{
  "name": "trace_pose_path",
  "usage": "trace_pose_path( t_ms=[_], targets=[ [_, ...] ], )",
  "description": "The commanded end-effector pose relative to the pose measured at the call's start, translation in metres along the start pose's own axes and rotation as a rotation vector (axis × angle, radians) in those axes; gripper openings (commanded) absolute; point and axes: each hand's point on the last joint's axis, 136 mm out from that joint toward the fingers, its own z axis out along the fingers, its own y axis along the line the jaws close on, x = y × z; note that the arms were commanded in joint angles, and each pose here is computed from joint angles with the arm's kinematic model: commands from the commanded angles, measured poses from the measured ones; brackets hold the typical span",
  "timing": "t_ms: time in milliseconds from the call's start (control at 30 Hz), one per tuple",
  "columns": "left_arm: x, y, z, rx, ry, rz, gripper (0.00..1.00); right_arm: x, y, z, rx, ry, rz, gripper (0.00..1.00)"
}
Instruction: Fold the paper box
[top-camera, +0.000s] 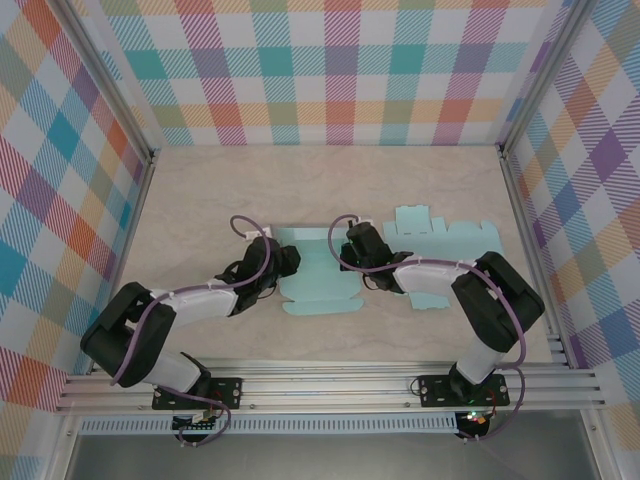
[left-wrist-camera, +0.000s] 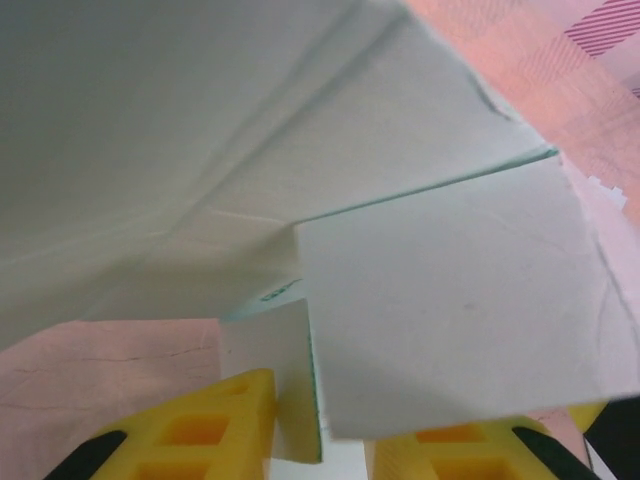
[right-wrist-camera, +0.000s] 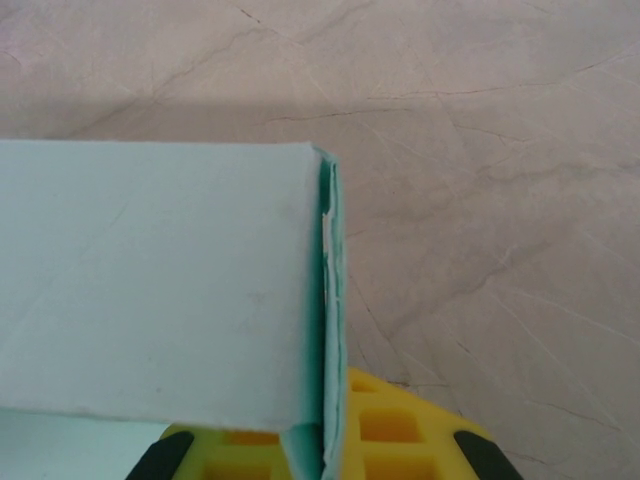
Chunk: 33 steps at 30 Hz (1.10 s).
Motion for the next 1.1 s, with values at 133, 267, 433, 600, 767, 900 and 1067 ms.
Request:
trace_pose_path(
  t_ms=[133, 267, 433, 600, 767, 900, 1067],
  targets=[
    [-0.004, -0.022, 0.016, 0.067, -0.004, -0.016, 0.25, 0.017, 0.008, 0.007, -0.012, 0.058, -0.011, 0.0],
    [0.002, -0.018, 0.018, 0.052, 0.02, -0.012, 0.26, 0.02, 0.007, 0.011, -0.012, 0.062, 0.012, 0.0],
    [0.006, -0.02, -0.001, 0.073, 0.054, 0.009, 0.41, 0.021, 0.004, 0.013, 0.011, 0.066, 0.034, 0.0],
    [-0.003, -0.022, -0.035, 0.082, 0.041, 0.04, 0.55, 0.022, 0.0, 0.014, 0.034, 0.074, 0.017, 0.0],
    [-0.008, -0.017, -0.068, 0.072, 0.037, 0.068, 0.63, 0.022, -0.001, 0.015, 0.047, 0.077, 0.011, 0.0],
    [-0.017, -0.015, -0.094, 0.069, 0.009, 0.088, 0.63, 0.022, 0.0, 0.015, 0.04, 0.078, 0.007, 0.0],
    [-0.055, 0.0, -0.122, -0.065, -0.101, 0.137, 0.65, 0.02, 0.004, 0.015, 0.026, 0.081, -0.007, 0.0]
  ],
)
